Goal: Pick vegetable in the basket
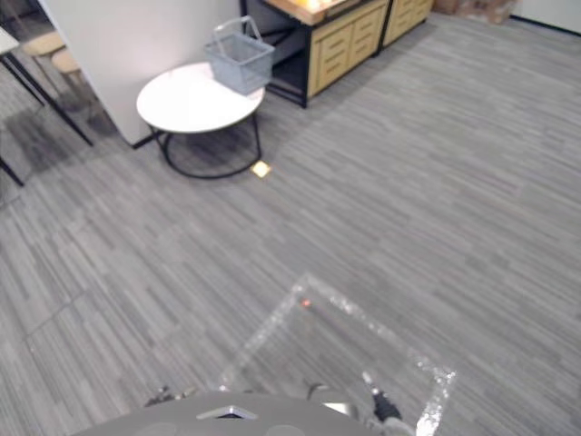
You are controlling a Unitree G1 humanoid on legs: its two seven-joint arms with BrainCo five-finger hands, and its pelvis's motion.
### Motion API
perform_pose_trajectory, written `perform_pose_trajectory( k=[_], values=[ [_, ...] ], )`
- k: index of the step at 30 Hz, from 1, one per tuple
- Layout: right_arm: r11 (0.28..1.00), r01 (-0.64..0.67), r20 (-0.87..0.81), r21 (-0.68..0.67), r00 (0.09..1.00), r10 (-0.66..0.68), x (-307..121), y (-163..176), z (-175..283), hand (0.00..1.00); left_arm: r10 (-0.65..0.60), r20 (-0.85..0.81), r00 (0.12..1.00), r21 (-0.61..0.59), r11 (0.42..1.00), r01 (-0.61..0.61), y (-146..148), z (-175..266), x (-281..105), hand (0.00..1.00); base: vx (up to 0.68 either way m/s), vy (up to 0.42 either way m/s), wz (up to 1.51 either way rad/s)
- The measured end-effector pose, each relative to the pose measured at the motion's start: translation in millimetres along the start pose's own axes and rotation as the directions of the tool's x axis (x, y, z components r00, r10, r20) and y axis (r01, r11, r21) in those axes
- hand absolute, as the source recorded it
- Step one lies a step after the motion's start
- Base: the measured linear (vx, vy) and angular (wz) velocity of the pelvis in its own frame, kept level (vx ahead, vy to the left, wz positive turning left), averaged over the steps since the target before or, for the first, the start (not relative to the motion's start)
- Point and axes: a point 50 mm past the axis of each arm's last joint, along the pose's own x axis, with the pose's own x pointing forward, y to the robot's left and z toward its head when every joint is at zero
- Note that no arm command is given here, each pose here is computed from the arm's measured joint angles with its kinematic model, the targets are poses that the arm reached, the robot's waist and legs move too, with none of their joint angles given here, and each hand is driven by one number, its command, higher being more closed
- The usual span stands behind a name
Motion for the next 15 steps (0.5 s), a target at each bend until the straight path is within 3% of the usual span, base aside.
perform_pose_trajectory(
  k=[15],
  values=[
    [0.999, -0.003, 0.027, 0.034, 1.0, 0.002, 2.5, 3.4, 10.5, 0.0, -0.002, 0.013, 1.0, -0.002, 1.0, 0.002, -2.4, 6.3, 1.8, 0.0, 0.0, -0.02, -0.03]
  ],
)
